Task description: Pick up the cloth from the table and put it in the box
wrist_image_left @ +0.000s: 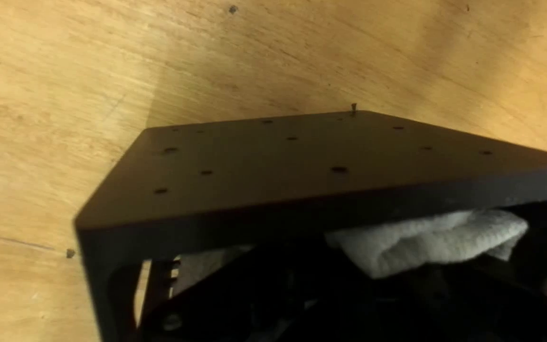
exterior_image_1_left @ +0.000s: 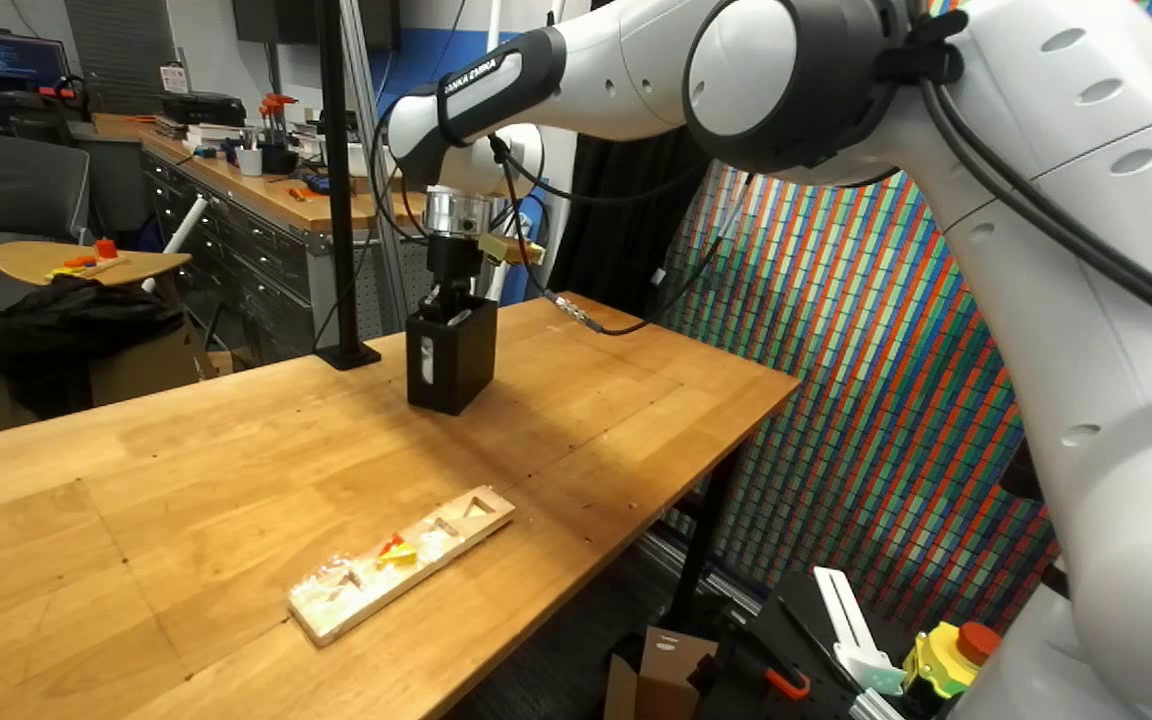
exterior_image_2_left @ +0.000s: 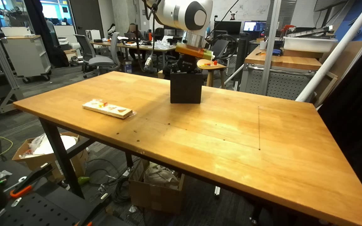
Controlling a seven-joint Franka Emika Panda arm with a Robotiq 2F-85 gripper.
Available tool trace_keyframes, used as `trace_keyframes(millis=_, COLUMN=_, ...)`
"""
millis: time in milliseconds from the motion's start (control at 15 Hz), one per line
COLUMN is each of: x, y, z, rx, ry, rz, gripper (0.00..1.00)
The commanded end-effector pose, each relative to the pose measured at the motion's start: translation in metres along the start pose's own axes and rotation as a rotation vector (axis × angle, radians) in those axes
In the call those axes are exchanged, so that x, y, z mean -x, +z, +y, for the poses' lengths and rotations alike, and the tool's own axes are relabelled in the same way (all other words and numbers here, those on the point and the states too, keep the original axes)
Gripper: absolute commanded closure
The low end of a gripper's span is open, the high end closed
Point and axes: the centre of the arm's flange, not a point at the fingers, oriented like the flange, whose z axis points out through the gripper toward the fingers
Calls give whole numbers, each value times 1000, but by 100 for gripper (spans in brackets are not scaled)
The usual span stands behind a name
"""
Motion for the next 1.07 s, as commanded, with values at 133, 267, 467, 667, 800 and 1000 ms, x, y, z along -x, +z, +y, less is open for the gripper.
trace_keyframes(millis=133, x=-2, y=-30, z=-12, rx=1, ry=-11, rz=21, gripper=100)
trace_keyframes(millis=267, x=1, y=-44, z=-17, rx=19, ry=-11, rz=28, gripper=100)
trace_keyframes(millis=467, x=5, y=-67, z=-27, rx=42, ry=-14, rz=39, gripper=100)
trace_keyframes(millis=667, x=11, y=-88, z=-38, rx=63, ry=-21, rz=44, gripper=100)
trace_keyframes(millis=800, x=15, y=-96, z=-43, rx=73, ry=-24, rz=45, gripper=100)
trace_keyframes(millis=1000, x=21, y=-101, z=-47, rx=81, ry=-31, rz=46, gripper=100)
